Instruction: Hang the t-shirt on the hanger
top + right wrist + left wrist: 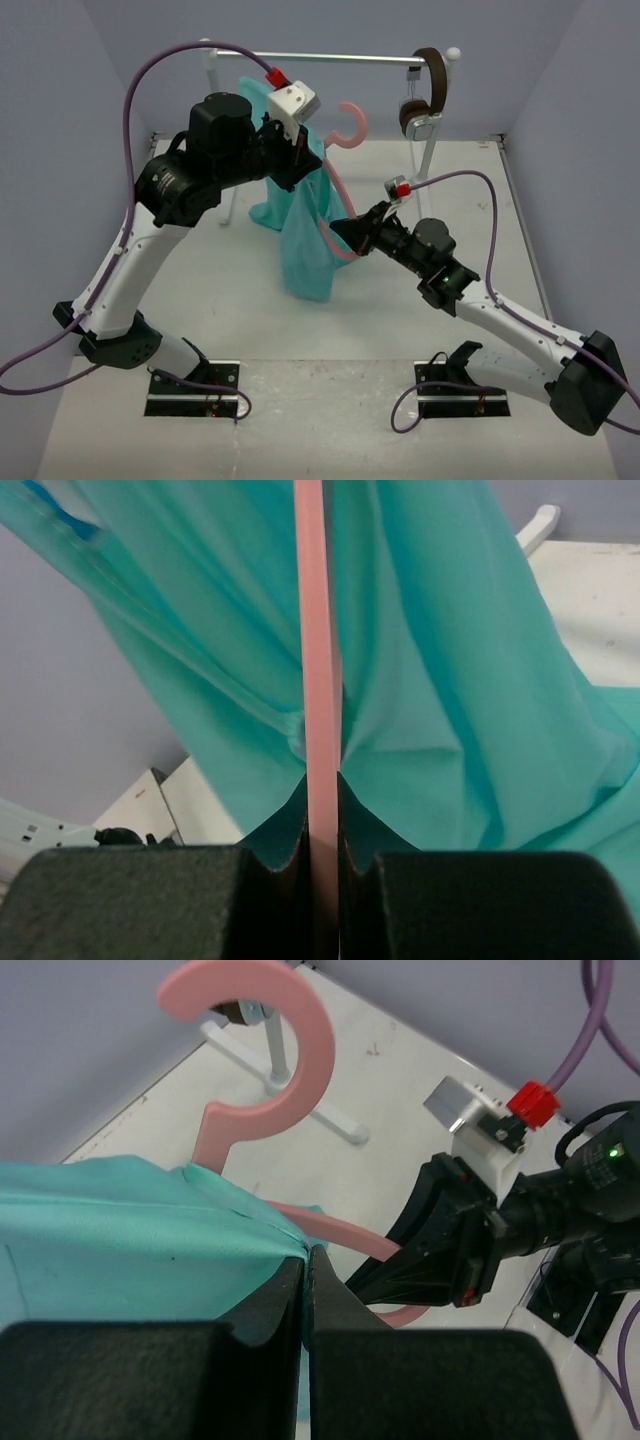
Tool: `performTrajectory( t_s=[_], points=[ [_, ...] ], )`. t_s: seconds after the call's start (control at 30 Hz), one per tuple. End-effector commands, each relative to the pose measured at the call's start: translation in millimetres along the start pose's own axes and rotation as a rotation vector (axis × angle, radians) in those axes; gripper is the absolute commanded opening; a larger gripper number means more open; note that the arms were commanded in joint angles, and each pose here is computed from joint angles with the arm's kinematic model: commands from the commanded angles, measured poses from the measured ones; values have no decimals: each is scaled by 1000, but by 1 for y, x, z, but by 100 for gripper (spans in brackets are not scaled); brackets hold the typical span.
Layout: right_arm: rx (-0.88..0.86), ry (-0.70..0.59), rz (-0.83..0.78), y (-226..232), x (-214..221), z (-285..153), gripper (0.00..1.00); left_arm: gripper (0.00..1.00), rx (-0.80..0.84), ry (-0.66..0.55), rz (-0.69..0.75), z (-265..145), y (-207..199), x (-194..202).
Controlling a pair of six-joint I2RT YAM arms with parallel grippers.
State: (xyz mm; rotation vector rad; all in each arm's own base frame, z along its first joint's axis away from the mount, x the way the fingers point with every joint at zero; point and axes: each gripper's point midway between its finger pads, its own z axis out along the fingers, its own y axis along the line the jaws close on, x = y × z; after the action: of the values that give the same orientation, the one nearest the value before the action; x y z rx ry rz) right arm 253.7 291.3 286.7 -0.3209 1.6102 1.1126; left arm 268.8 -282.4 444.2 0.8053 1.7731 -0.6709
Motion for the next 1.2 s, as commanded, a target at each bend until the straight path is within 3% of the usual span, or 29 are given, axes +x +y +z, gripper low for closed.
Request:
performTrajectory(
  t_s=[0.0,0.1,0.13,0.17,0.23,0.27,0.3,0.5,0.57,0.67,0.73,0.9,1.0,1.17],
  points=[
    [-5,-134,-52,8,-34,-3,0,0,-41,-56,-14,-18,1,-20],
    [-52,-182,-72,21,-47,-14,0,1,-122,13,-5,-6,19,-3],
    [-67,-194,-77,25,-50,-17,0,12,-129,31,-5,-3,20,2],
    [-77,-211,-83,28,-55,-20,0,37,-129,35,0,0,21,2],
    [-76,-229,-87,25,-59,-23,0,58,-122,5,4,-3,19,-6],
    [-84,-234,-83,24,-60,-24,0,83,-123,-21,10,-8,19,-12],
    [-93,-237,-74,23,-61,-25,0,100,-125,-52,18,-12,19,-20],
    [-132,-217,-101,0,-64,-42,0,100,-303,-207,112,-56,44,-61],
    [-173,-177,-169,-3,-56,-51,0,100,-378,-230,232,-72,57,-67],
    [-213,-153,-276,-4,-46,-66,0,100,-338,-338,472,-84,47,-76],
    [-254,-110,-331,-7,-32,-76,0,100,-273,-349,616,-82,35,-62],
    [-375,44,-439,-1,-6,-95,0,100,-113,-271,975,-67,16,-43],
    [-390,97,-483,-3,3,-99,0,100,20,-192,1035,-58,4,-16],
    [-415,81,-546,4,-1,-103,0,97,150,-150,948,-50,-12,14]
  ],
)
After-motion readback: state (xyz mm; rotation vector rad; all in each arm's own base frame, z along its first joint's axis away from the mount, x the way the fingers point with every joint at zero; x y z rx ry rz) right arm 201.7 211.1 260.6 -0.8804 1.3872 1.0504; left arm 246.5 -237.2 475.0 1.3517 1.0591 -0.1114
